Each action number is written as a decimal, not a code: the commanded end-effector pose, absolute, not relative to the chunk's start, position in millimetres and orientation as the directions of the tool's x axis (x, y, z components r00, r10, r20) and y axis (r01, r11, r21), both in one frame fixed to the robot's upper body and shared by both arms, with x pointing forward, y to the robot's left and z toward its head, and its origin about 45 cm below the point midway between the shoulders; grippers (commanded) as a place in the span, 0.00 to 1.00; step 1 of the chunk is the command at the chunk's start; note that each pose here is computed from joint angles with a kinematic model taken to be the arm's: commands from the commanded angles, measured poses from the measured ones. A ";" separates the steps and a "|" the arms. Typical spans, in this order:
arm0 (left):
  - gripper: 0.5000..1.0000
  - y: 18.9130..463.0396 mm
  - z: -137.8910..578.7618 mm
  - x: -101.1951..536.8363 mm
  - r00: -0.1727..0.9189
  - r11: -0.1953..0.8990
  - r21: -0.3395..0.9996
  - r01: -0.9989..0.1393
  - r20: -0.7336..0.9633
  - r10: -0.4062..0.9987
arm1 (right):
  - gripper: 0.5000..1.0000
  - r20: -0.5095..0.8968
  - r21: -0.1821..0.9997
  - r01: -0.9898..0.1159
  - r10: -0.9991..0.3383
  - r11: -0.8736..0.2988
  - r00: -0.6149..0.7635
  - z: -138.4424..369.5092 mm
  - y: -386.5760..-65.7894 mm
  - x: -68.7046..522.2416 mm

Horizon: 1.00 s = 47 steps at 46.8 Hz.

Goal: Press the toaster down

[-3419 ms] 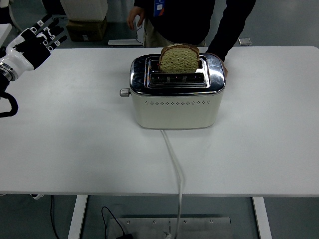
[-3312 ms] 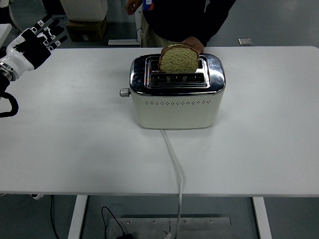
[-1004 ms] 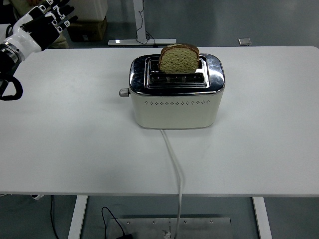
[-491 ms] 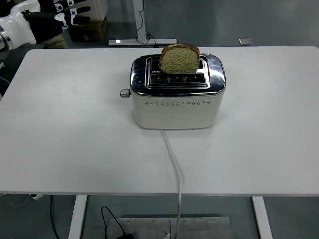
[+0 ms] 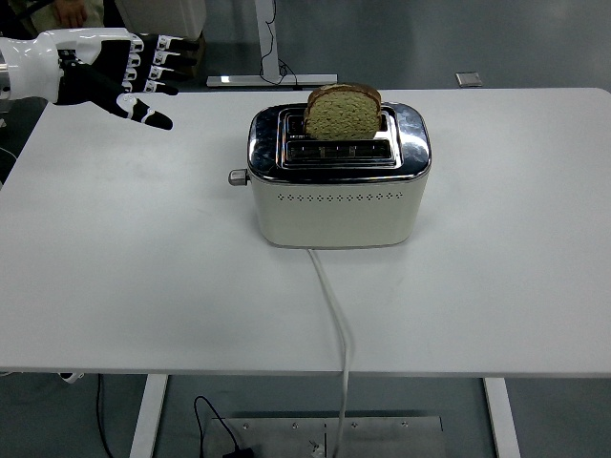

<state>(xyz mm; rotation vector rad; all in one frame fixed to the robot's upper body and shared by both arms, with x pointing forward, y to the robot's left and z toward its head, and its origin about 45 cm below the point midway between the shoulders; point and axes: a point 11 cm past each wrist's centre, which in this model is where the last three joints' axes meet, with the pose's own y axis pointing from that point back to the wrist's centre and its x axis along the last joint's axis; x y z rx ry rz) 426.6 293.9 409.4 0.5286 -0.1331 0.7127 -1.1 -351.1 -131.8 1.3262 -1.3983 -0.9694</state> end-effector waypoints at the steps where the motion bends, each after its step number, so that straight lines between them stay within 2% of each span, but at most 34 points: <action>1: 1.00 296.0 409.7 425.3 0.761 0.624 0.437 -0.648 0.325 0.562 | 1.00 0.110 0.965 -0.245 -0.993 0.098 0.033 -131.8 -350.9 -1.2; 19: 1.00 313.6 365.8 417.5 0.802 0.515 0.616 -0.596 0.419 0.427 | 1.00 0.110 0.964 -0.245 -0.993 0.099 0.032 -131.8 -351.0 -1.1; 38: 1.00 311.7 355.8 418.9 0.809 0.469 0.659 -0.588 0.476 0.346 | 1.00 0.108 0.965 -0.245 -0.994 0.097 0.033 -131.8 -350.8 -1.2; 47: 1.00 296.9 351.0 421.0 0.821 0.480 0.667 -0.570 0.483 0.303 | 1.00 0.108 0.965 -0.245 -0.994 0.097 0.033 -131.8 -350.8 -1.2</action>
